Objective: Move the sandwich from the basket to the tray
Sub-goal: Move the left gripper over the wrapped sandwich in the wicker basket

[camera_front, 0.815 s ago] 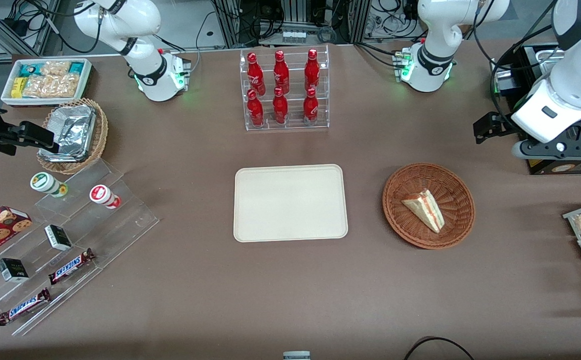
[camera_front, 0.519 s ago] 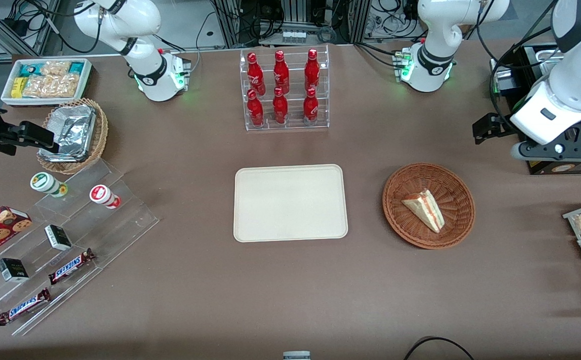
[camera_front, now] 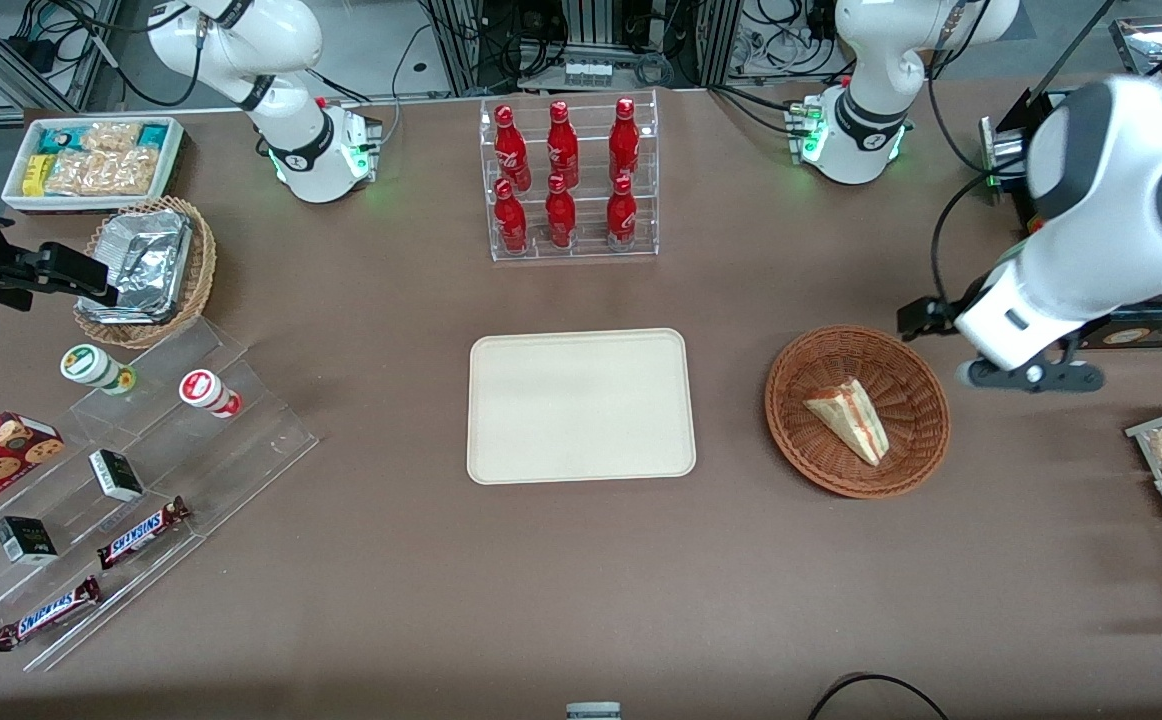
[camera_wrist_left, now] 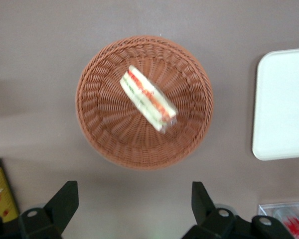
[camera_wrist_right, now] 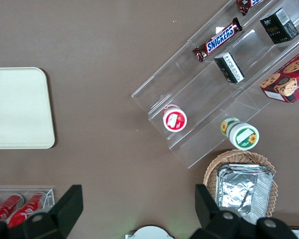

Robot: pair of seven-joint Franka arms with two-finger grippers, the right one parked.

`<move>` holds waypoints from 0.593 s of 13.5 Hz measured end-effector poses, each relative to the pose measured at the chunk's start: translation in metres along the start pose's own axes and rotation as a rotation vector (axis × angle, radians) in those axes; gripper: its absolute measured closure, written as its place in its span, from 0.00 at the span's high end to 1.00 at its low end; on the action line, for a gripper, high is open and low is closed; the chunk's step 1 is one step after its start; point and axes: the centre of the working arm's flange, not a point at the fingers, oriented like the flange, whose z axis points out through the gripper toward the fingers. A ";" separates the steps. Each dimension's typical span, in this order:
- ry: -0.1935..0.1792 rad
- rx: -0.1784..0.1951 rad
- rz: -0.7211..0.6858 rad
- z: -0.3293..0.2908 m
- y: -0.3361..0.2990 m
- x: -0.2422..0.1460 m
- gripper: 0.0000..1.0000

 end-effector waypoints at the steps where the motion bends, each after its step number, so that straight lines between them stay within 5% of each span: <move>1: 0.013 -0.001 -0.001 0.019 0.000 0.001 1.00; 5: 0.081 -0.008 -0.029 0.073 -0.001 -0.003 1.00; 8: 0.135 -0.023 -0.175 0.104 0.000 -0.008 1.00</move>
